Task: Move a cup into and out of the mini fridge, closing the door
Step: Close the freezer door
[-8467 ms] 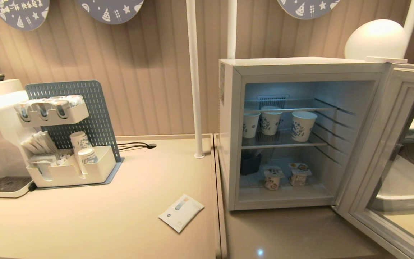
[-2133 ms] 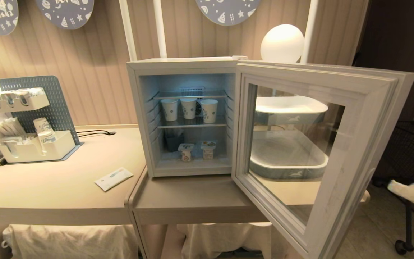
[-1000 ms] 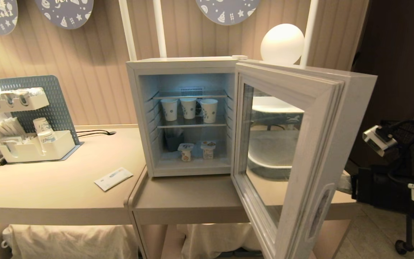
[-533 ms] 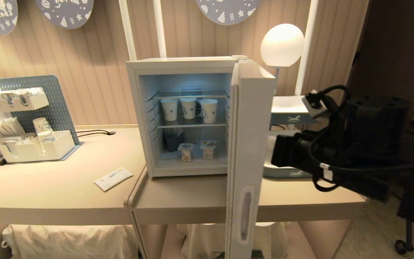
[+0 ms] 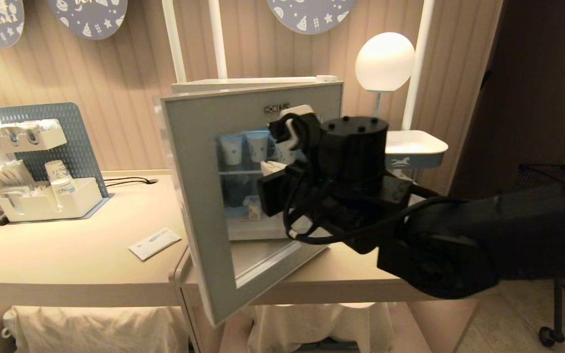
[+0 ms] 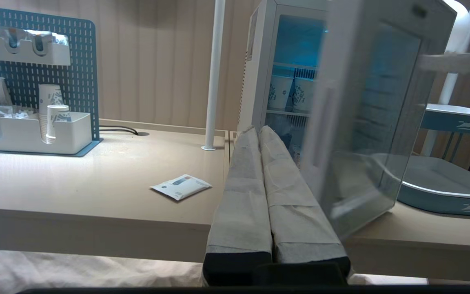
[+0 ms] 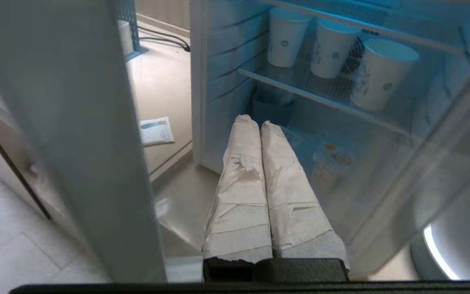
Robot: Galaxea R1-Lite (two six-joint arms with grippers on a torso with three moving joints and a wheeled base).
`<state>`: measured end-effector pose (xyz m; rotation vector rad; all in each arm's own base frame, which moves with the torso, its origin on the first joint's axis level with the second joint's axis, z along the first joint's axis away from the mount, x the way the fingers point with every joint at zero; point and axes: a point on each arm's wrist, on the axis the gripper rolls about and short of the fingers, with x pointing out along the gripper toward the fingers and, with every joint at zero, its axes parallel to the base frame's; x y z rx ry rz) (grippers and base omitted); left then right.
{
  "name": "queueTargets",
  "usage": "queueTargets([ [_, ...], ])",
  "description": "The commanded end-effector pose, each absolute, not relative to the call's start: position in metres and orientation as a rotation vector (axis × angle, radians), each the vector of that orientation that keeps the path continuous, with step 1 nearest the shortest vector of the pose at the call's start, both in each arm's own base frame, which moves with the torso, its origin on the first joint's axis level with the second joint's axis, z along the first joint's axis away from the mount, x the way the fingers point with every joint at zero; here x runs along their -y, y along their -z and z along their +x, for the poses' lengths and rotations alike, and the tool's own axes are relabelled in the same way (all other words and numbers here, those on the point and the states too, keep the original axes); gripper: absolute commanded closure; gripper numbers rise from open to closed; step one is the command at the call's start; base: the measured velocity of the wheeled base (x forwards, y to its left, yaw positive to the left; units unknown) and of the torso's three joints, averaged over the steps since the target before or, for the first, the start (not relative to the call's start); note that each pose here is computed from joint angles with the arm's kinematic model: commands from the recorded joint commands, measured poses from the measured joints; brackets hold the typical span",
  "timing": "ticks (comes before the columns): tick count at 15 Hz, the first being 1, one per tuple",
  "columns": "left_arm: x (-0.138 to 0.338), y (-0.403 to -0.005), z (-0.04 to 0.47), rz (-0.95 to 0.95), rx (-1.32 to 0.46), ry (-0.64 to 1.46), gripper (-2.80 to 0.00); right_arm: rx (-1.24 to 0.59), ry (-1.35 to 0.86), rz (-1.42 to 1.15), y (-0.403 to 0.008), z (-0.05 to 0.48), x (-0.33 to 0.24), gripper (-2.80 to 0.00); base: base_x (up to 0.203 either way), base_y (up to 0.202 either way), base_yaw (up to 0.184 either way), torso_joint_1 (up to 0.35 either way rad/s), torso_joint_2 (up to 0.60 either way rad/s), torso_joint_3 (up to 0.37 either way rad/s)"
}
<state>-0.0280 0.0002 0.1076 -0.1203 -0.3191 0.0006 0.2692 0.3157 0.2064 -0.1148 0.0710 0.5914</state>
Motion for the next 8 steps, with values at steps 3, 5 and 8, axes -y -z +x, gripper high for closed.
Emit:
queueTargets([
  [3,0.000,-0.097,-0.024,-0.122,0.280,-0.003,0.00,-0.077,-0.603,-0.189,-0.166,0.295,-0.360,0.00,0.000,0.000,0.000,0.000,0.00,0.000],
  [5,0.000,-0.097,-0.024,-0.122,0.280,-0.003,0.00,-0.070,-0.596,-0.188,-0.164,0.301,-0.363,0.00,0.000,0.000,0.000,0.000,0.00,0.000],
  [8,0.000,-0.097,-0.024,-0.120,0.280,-0.003,0.00,-0.030,-0.509,-0.162,-0.190,0.299,-0.346,0.00,0.000,0.000,0.000,0.000,0.00,0.000],
])
